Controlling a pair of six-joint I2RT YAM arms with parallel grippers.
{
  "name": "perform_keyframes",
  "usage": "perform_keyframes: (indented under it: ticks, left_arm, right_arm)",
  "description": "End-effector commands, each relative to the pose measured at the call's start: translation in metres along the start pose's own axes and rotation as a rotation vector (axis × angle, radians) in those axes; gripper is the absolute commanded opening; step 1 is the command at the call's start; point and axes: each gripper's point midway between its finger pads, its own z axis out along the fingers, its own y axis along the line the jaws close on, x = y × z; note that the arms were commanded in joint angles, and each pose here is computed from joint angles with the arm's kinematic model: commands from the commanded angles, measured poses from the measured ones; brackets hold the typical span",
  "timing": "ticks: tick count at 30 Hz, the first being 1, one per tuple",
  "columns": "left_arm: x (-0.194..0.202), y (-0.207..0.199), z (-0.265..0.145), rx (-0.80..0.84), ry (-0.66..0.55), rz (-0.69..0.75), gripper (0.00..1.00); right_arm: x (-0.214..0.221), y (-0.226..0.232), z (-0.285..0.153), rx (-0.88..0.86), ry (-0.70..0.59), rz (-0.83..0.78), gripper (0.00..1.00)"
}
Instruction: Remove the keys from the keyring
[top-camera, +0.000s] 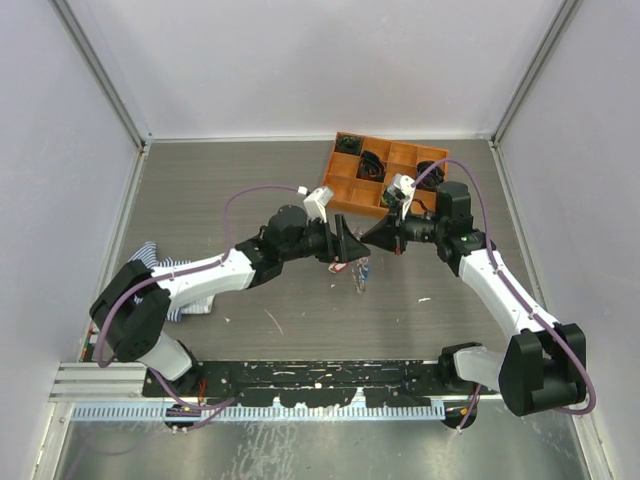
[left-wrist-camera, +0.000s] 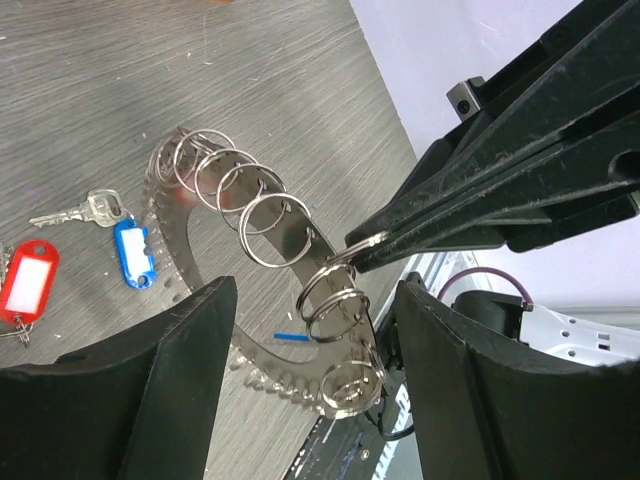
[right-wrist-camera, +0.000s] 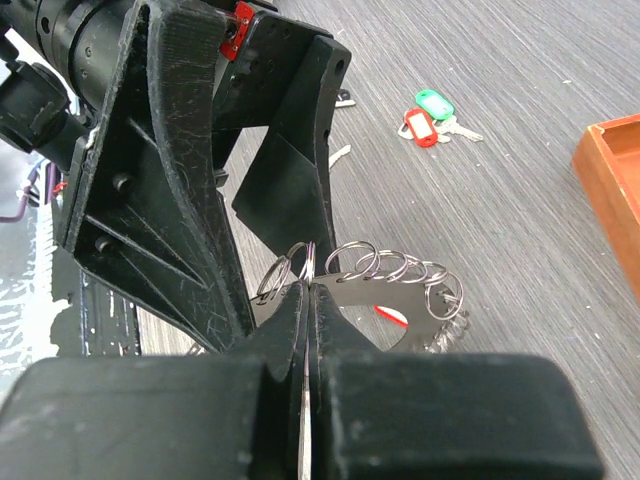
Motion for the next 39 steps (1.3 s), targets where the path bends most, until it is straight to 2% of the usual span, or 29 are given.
perform_keyframes:
  ticks: [1, 7, 14, 24, 33, 35, 39]
  left_arm:
    - [-0.016, -0.012, 0.004, 0.003, -0.034, 0.040, 0.65]
    - [-0.016, -0.010, 0.004, -0.016, -0.020, 0.054, 0.59]
    - [-0.013, -0.005, 0.004, -0.042, 0.004, 0.065, 0.38]
    - [-0.014, 0.000, 0.001, -0.072, 0.009, 0.103, 0.13]
    - [-0.017, -0.005, -0.005, -0.059, -0.004, 0.128, 0.00]
    - [-0.018, -0.007, -0.006, -0.056, -0.005, 0.132, 0.00]
    - [-0.020, -0.009, -0.011, -0.062, -0.007, 0.131, 0.00]
  right_arm:
    - [-0.015, 0.008, 0.004, -0.046, -0.047, -0.034, 0.01]
    - [-0.014, 0.008, 0.006, -0.049, -0.048, -0.022, 0.01]
    - [-0.014, 0.009, 0.007, -0.049, -0.052, -0.016, 0.01]
    - [-0.015, 0.013, 0.008, -0.060, -0.054, -0.018, 0.01]
    - [-0.019, 0.018, 0.006, -0.069, -0.065, -0.039, 0.01]
    - [-0.019, 0.019, 0.005, -0.075, -0.065, -0.040, 0.04]
    - [-0.023, 0.023, 0.001, -0.094, -0.068, -0.050, 0.18]
